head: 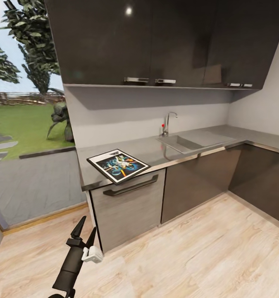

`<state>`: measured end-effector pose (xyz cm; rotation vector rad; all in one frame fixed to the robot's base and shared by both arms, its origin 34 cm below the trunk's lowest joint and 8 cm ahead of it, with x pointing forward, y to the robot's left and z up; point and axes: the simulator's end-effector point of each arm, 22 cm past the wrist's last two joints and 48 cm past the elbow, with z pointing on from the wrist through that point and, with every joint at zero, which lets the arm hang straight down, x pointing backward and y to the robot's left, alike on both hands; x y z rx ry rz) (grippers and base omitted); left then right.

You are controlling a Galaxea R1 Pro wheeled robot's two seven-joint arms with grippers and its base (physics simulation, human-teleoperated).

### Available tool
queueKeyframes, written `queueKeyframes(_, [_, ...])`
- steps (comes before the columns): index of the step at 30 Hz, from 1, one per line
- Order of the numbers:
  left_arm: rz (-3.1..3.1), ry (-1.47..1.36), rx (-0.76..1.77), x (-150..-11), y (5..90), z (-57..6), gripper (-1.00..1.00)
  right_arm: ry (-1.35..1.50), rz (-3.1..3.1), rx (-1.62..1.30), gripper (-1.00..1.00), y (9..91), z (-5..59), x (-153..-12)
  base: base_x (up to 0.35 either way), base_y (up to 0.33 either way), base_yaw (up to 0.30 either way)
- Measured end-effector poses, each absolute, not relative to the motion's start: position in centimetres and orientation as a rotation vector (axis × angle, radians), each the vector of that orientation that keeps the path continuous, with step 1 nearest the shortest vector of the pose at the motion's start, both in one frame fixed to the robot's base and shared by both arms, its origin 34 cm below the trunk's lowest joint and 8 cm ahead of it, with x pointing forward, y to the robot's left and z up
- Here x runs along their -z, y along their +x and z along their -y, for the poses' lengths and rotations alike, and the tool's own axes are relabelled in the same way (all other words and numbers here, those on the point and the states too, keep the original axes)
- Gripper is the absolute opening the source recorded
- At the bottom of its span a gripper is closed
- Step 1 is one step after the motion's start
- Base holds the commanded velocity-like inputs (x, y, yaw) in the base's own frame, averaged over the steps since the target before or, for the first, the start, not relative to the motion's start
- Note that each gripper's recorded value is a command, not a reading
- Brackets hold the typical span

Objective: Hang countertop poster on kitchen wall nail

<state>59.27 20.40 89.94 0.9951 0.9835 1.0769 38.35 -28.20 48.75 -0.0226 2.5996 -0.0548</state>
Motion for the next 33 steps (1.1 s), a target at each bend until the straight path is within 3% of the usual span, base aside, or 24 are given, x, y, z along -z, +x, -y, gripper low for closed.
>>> queueKeyframes(12, [-0.958, 0.985, -1.094, -91.5, 59.4, -20.6, 1.00, -0.023, -2.602, 0.055, 1.00, 38.3, 28.2, -48.7, 0.038, 0.034, -0.226])
queueKeyframes(33, [-0.958, 1.081, -1.088, -92.4, 60.1, -19.7, 1.00, -0.022, -2.602, 0.055, 1.00, 38.2, 28.2, -48.7, 0.021, 0.009, -0.014])
